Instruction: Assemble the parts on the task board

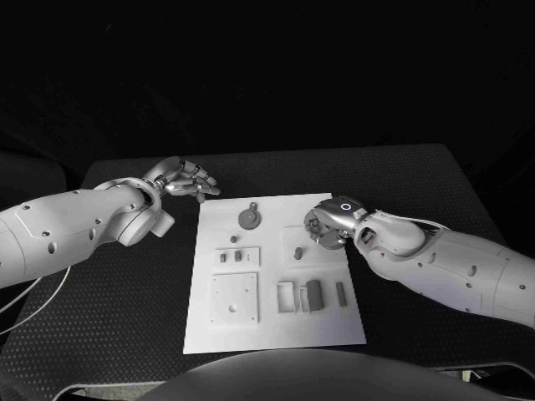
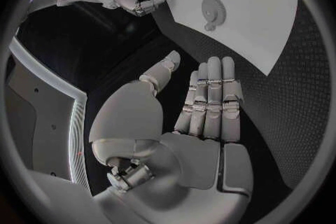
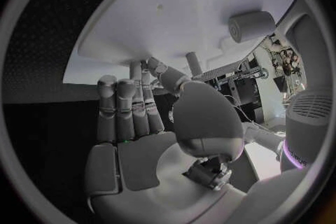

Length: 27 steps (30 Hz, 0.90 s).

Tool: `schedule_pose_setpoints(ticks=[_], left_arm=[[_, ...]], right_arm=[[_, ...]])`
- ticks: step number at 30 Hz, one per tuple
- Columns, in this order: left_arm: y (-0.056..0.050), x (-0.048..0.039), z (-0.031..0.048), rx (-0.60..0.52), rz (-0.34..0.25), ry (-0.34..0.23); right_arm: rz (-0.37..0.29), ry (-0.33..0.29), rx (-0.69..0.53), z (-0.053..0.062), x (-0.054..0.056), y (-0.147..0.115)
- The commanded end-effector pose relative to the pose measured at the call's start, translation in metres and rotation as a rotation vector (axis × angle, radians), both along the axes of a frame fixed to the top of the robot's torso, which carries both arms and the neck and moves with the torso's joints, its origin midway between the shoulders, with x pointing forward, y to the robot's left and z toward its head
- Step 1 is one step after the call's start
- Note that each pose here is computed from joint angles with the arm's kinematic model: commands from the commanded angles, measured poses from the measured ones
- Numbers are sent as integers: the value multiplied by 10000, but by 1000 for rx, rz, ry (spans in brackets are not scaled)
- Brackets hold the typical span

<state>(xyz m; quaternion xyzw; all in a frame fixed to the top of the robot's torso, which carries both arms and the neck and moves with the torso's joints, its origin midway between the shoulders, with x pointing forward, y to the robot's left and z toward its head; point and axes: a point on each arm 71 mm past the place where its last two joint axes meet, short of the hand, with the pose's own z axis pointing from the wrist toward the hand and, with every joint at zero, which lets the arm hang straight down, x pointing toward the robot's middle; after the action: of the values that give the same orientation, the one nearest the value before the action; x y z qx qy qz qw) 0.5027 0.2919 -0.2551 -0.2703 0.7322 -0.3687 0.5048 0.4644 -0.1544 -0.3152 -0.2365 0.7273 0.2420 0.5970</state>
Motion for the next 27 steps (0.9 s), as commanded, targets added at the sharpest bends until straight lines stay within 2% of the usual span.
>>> schedule_pose_setpoints(ticks=[1,14,27], left_arm=[[-16,1,3,-9,-9,5],[6,5,0,-7,-7,7],[-1,8,-1,-7,-9,7]], right_arm=[[33,55,-15,-107,-99,40],[34,40,-14,-65,-114,0],[35,15,-9,16,-71,2]])
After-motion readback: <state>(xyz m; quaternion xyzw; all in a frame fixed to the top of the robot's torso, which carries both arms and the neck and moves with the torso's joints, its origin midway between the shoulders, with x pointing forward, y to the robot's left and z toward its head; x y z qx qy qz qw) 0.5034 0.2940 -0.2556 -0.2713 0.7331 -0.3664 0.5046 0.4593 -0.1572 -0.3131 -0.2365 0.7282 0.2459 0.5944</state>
